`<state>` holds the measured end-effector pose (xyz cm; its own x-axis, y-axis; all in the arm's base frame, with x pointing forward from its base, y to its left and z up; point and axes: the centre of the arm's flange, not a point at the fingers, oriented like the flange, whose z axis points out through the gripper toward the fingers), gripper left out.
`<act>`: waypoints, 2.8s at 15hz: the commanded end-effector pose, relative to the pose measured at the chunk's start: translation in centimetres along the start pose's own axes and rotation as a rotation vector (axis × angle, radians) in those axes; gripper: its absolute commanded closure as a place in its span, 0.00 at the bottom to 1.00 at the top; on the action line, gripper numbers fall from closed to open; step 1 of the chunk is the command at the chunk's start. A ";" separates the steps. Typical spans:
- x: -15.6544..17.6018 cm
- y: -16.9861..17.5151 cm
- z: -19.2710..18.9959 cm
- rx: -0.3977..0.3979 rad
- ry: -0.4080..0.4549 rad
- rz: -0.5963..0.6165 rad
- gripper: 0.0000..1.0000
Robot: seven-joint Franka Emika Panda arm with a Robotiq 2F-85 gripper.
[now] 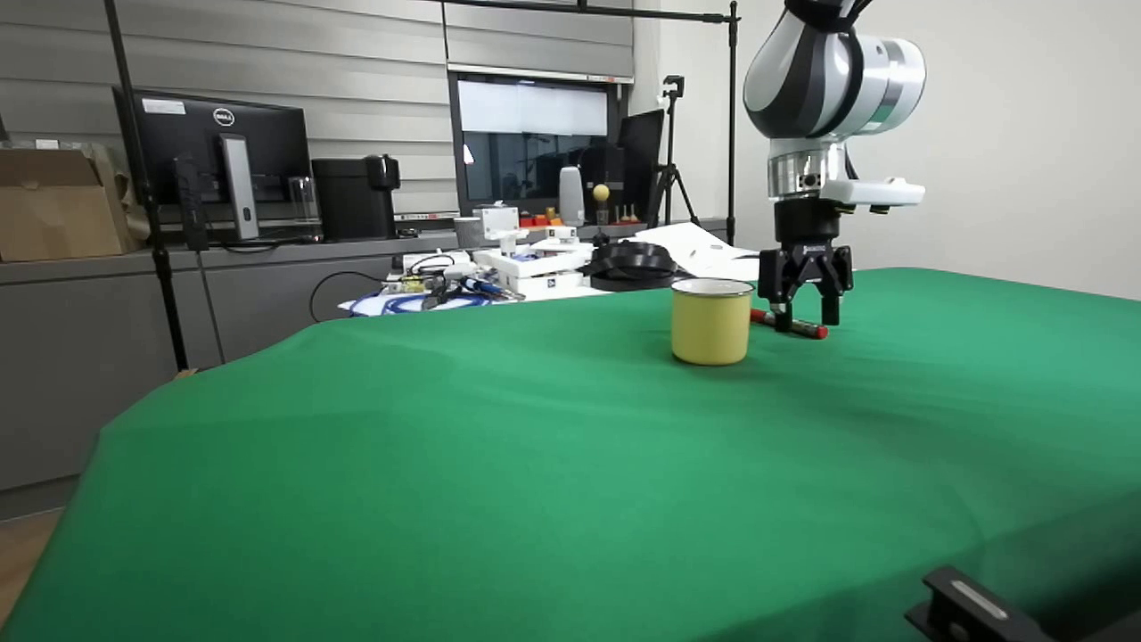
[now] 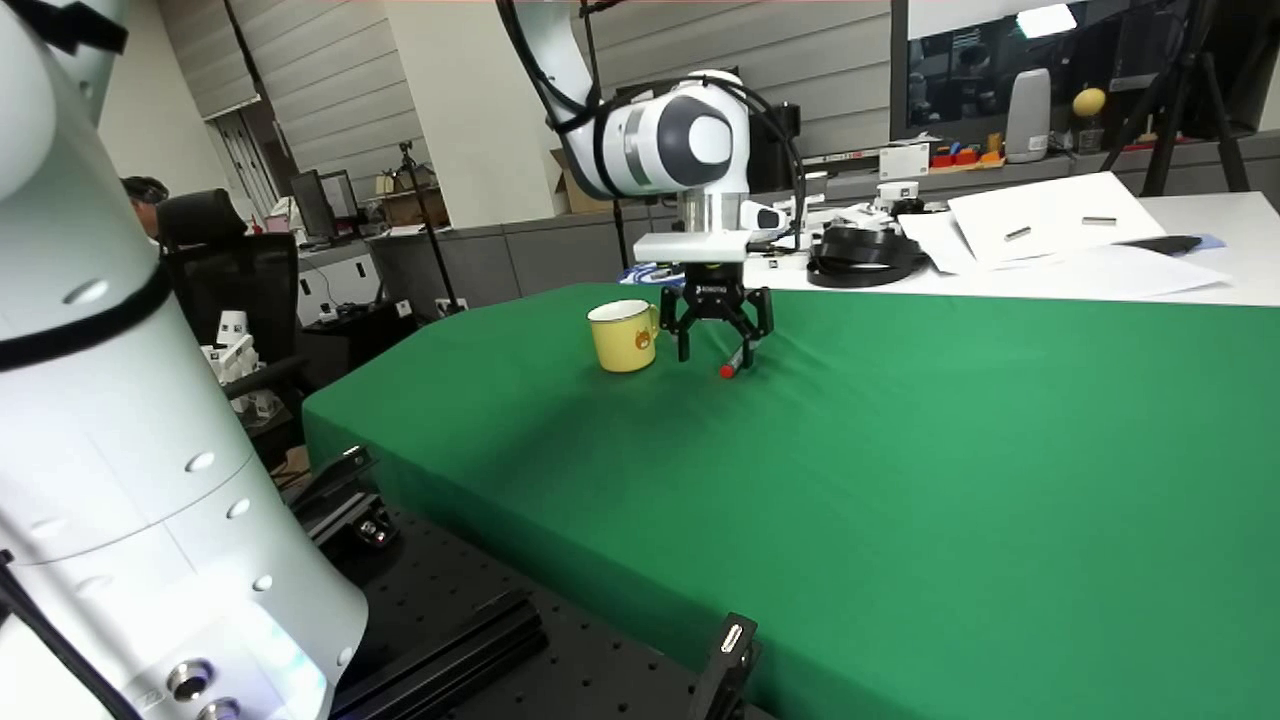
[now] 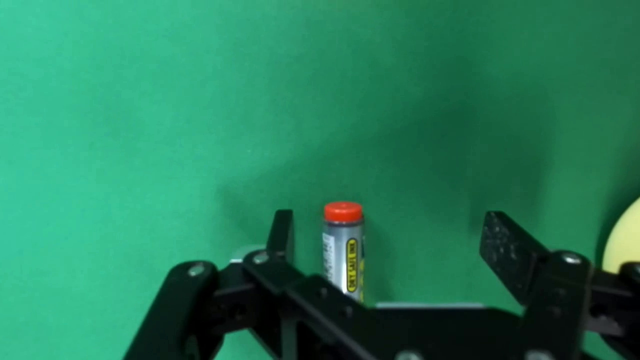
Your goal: Put the red marker in the yellow mug, take the marker out of the mug and place it on the left side of the table
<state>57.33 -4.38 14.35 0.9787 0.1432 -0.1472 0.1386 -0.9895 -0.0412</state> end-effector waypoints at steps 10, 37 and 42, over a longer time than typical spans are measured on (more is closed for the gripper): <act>0.3 -0.4 -0.6 -0.002 0.033 -0.009 0.95; 1.9 -7.0 -15.1 -0.226 -0.830 0.415 0.94; 0.7 -12.2 -15.2 -0.061 -1.068 0.427 0.94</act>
<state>57.37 5.36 29.56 0.4169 -0.2851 -0.8631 -0.0844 -0.9576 0.2756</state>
